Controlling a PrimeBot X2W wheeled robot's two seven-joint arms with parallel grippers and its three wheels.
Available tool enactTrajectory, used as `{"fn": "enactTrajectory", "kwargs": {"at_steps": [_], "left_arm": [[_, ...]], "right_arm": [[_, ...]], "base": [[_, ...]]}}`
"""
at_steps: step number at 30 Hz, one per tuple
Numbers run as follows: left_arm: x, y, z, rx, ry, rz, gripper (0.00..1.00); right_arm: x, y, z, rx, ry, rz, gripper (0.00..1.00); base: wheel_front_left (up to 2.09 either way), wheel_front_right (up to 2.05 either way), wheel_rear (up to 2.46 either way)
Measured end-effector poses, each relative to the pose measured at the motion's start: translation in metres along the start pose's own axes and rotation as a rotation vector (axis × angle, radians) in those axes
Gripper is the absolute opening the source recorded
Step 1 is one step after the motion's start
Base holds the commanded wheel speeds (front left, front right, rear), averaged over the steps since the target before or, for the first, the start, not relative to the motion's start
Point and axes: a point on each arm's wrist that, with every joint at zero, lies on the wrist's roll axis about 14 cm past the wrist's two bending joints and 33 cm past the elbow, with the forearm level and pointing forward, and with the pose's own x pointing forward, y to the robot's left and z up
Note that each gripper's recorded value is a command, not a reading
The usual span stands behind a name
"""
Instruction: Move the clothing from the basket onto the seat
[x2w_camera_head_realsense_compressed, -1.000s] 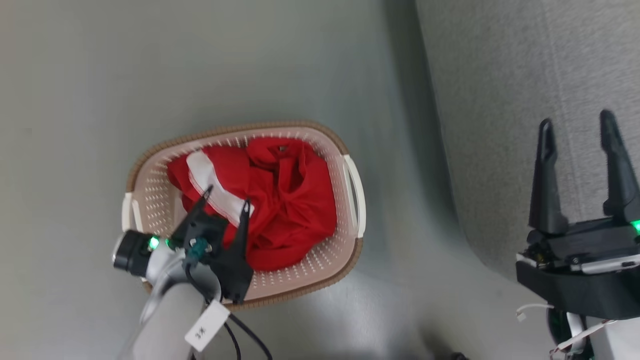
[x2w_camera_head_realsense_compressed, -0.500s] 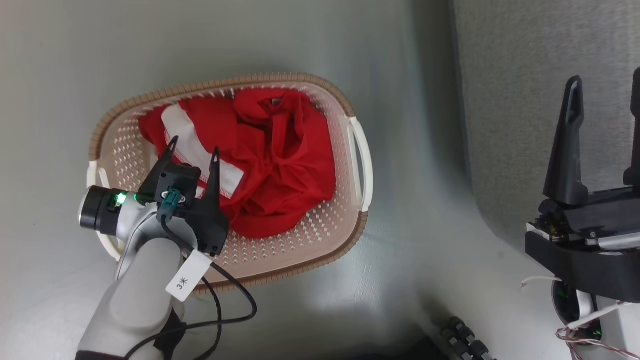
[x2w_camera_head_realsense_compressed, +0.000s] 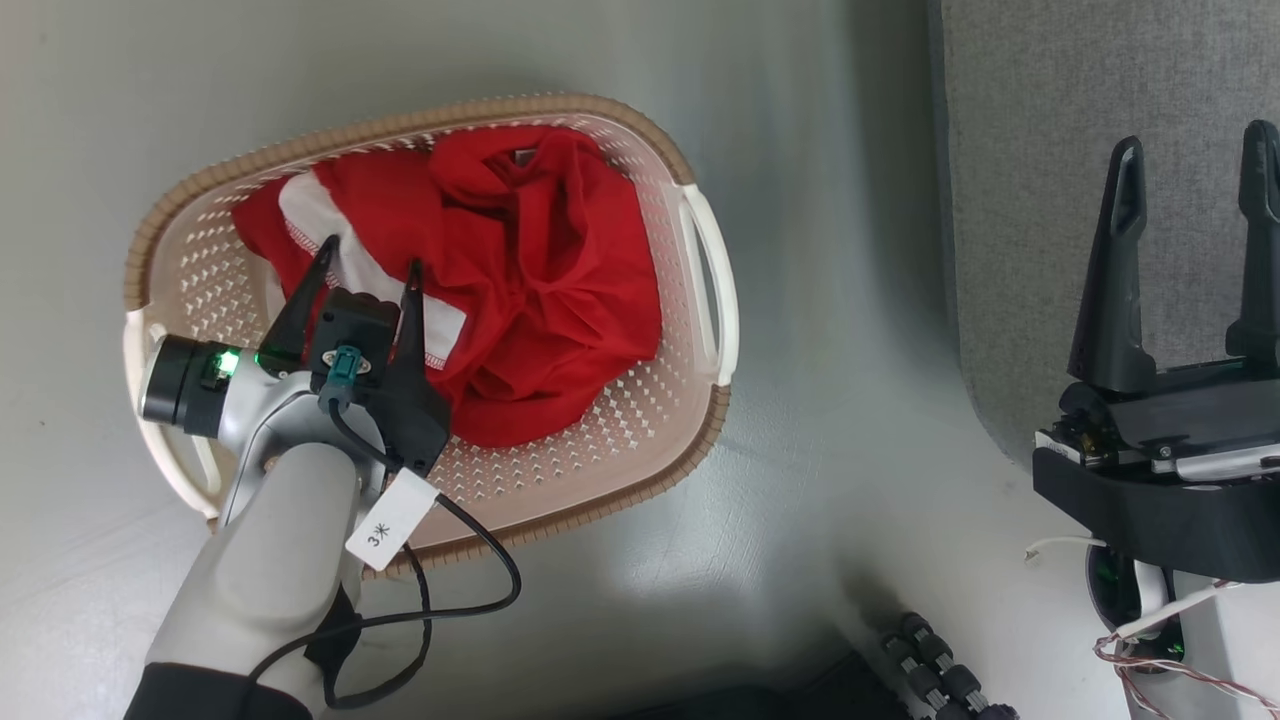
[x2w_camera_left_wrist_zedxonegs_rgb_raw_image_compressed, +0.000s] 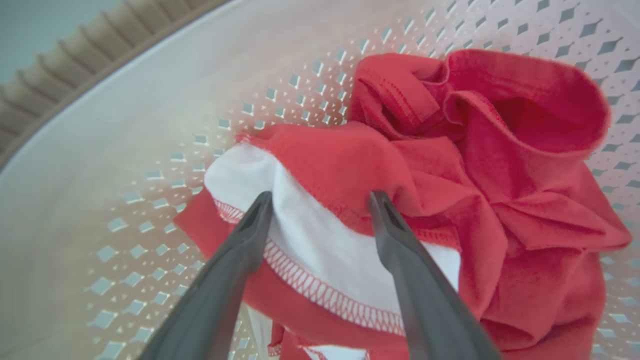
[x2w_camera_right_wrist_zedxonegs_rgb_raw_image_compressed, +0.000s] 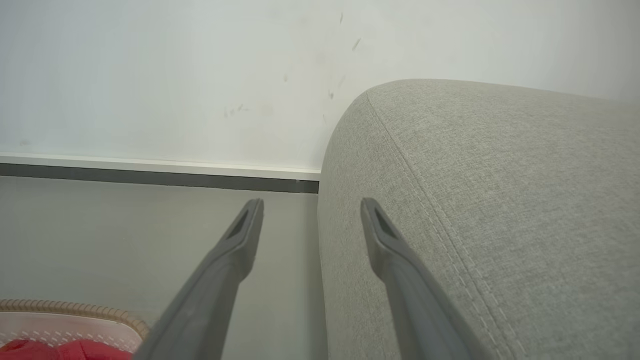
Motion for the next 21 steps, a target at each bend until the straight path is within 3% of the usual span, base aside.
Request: {"fn": "enactTrajectory", "kwargs": {"at_steps": [1,4,5,21], "left_arm": [[0.000,0.000,-0.002,0.004,0.005,-0.001,1.00],[0.001,-0.001,-0.005,0.007,0.014,-0.004,0.18],[0.002,-0.002,-0.005,0.010,0.014,-0.006,0.02],[-0.006,-0.022,0.030,0.042,-0.079,-0.053,0.00]], "right_arm": [[0.000,0.000,-0.001,0.000,0.003,0.000,1.00],[0.000,0.000,-0.004,0.000,0.011,-0.002,1.00],[-0.001,0.000,-0.005,0.000,0.014,-0.003,1.00],[0.001,-0.001,0.002,0.010,0.013,-0.012,1.00]], "base": [[0.00,0.00,0.00],[0.00,0.00,0.00],[0.00,0.00,0.00],[0.00,0.00,0.00]]}}
